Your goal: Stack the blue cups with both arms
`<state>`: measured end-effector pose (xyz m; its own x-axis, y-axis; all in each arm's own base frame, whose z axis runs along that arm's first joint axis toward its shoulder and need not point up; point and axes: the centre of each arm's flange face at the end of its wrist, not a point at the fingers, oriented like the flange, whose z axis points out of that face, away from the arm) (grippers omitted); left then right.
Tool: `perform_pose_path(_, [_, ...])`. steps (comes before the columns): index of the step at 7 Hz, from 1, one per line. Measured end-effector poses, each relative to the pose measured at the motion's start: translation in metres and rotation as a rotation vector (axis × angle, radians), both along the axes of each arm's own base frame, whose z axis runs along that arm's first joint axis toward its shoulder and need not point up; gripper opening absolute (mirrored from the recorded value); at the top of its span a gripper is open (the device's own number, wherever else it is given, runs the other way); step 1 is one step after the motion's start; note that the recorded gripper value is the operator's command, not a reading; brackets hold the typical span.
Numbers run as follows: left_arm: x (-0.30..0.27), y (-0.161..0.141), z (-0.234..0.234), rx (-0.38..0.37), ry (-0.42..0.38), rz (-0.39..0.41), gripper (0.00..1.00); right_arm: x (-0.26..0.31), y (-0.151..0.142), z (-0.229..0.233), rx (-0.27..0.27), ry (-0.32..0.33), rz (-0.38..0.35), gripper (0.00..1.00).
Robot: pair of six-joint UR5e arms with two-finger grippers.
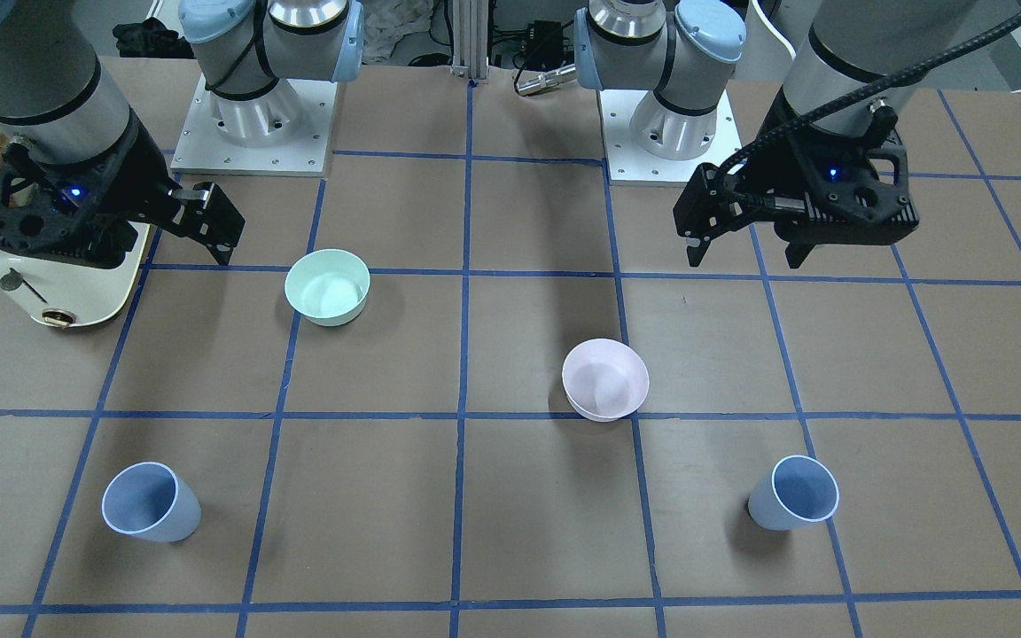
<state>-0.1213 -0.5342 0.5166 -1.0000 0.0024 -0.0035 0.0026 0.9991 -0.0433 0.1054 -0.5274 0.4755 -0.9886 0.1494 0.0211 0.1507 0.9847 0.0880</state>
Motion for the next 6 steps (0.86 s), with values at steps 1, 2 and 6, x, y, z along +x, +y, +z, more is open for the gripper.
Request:
perform_pose_path(1, [0.001,-0.004,-0.001,-0.002,0.000,0.001,1.00,-0.016,-0.011,-0.001,-0.015,-0.007,-0.030,1.00])
perform_pose_path(2, [0.003,-0.015,-0.012,-0.005,0.002,-0.004,1.00,-0.041,-0.029,-0.005,-0.041,-0.008,-0.069,1.00])
perform_pose_path(6, [0.050,-0.140,-0.176,-0.024,-0.019,0.017,1.00,-0.098,-0.164,-0.069,-0.074,0.000,-0.051,1.00])
